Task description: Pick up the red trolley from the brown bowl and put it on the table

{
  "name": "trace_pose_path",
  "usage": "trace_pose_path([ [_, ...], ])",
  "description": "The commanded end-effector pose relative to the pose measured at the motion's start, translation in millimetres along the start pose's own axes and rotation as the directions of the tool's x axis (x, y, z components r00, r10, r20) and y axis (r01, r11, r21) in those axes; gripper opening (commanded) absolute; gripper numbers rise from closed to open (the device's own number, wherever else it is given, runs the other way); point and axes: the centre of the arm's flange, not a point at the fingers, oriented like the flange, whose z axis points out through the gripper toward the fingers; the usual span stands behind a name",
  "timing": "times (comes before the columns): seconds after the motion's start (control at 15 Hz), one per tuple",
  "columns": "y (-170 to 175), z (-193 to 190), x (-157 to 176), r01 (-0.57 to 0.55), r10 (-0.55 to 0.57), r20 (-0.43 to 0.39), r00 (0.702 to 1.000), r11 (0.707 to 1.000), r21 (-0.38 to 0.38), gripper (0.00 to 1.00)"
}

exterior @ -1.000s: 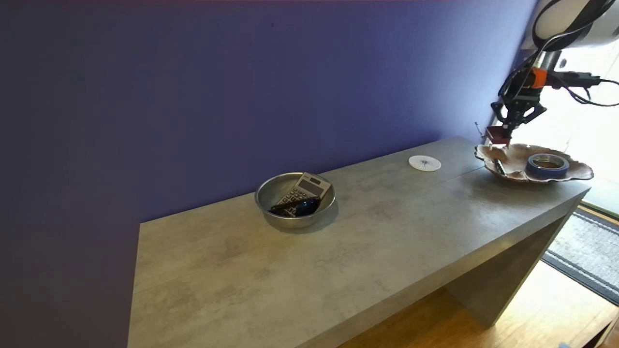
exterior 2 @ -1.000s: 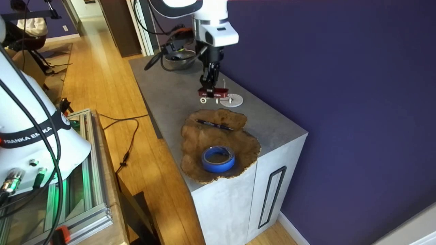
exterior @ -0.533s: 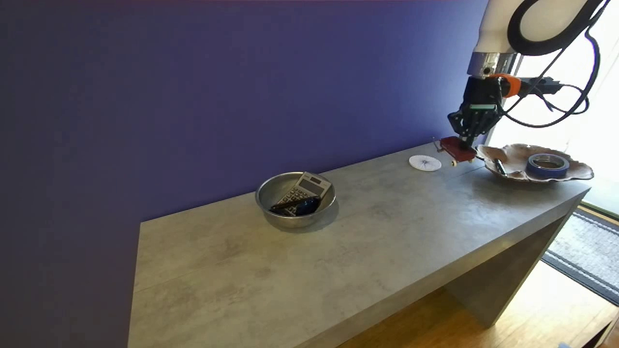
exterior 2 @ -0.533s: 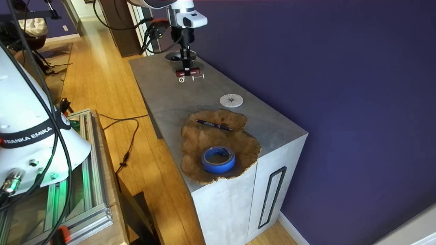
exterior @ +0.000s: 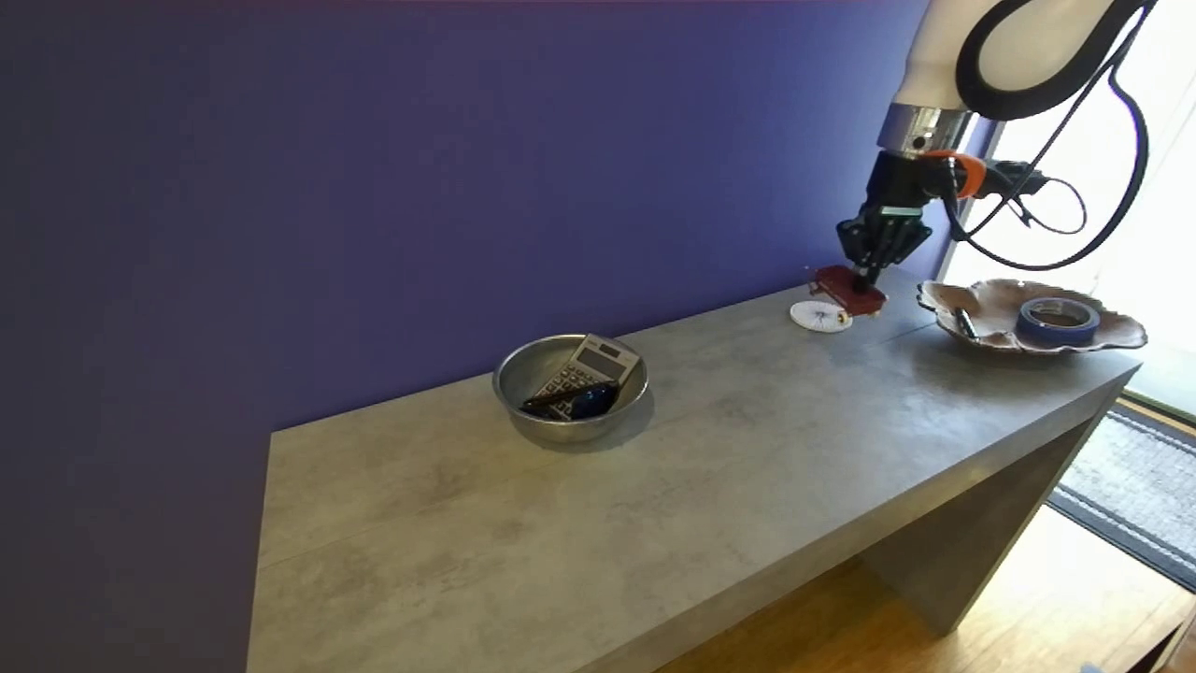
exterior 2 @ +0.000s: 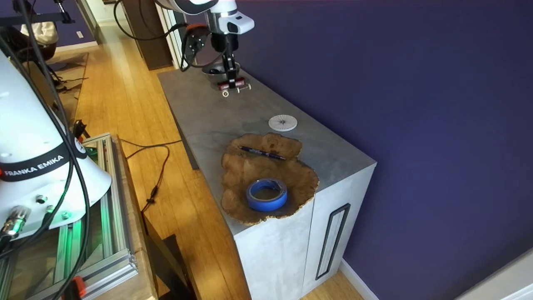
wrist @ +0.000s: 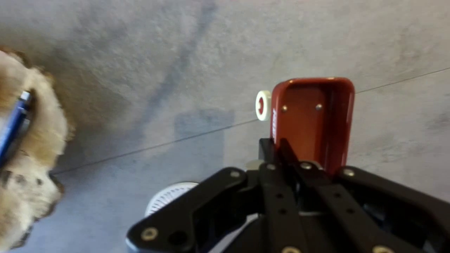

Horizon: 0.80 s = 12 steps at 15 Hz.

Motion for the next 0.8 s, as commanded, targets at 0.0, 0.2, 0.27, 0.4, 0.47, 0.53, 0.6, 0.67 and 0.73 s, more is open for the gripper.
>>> trace_pose_path([
  [0.0, -70, 25, 23, 0.165, -0.163, -0.022, 0.986, 0.979, 0.122, 0.01],
  [0.2, -121, 46, 25, 0.280, -0.291, 0.058, 0.955, 0.948, 0.153, 0.01],
  [0.27, -133, 58, 25, 0.305, -0.321, 0.112, 0.940, 0.942, 0.140, 0.01],
  [0.4, -144, 75, 25, 0.332, -0.349, 0.214, 0.912, 0.936, 0.115, 0.01],
  [0.47, -145, 84, 27, 0.333, -0.349, 0.249, 0.903, 0.937, 0.106, 0.01],
  [0.53, -146, 91, 30, 0.334, -0.351, 0.262, 0.899, 0.936, 0.106, 0.01],
  [0.6, -145, 99, 34, 0.338, -0.354, 0.262, 0.898, 0.935, 0.106, 0.01],
  [0.67, -144, 106, 38, 0.345, -0.363, 0.247, 0.899, 0.932, 0.114, 0.01],
  [0.73, -143, 111, 42, 0.347, -0.366, 0.231, 0.901, 0.930, 0.120, 0.01],
])
